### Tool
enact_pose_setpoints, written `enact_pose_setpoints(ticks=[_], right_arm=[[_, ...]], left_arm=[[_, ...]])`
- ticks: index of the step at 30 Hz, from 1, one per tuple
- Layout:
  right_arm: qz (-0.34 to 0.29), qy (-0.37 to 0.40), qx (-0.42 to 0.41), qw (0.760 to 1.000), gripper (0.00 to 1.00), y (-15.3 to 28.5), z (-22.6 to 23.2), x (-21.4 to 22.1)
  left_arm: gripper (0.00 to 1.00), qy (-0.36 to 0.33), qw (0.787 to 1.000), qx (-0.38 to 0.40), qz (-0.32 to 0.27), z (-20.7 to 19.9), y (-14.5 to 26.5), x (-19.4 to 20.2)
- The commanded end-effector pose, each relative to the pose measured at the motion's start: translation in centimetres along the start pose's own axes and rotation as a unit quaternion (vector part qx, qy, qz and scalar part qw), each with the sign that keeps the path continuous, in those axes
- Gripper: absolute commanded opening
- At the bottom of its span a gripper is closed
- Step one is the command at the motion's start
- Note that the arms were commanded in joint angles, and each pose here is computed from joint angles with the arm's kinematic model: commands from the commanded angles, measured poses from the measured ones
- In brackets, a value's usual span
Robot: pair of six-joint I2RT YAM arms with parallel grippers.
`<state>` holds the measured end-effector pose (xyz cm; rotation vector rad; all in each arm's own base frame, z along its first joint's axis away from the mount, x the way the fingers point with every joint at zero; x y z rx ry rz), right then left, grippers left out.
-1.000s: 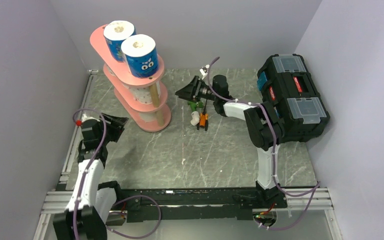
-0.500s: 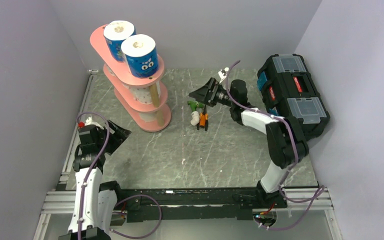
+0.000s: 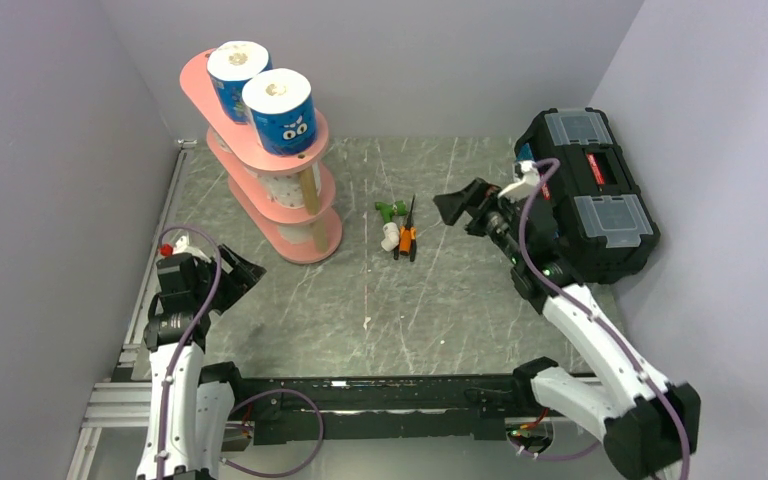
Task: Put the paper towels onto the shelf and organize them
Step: Reset both arms
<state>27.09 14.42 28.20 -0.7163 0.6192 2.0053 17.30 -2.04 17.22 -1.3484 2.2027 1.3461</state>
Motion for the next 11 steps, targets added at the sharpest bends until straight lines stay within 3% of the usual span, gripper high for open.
enact_pose_setpoints(ticks=[1,11], right_arm=[[-0.055,0.026,0.131,0.989,1.00,3.1,-3.7,0.8],[-0.041,0.008,0.188,0.981,1.00,6.4,-6.3,3.3]], left_arm=[[0.82,-0.015,1.000,0.002,-0.025,-0.8,0.8,-1.0],[0.79,-0.026,0.999,0.015,-0.011,-0.9,0.1,-0.7]])
Point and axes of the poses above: each gripper's point midway between its finger pads, its own y axis back along the fingers, its own z axis along the line the jaws close on, x = y × z, the point moved 7 cm from there along y, back along the fingers, and after that the axes turned 7 degrees about -y, right-handed, at the moved point
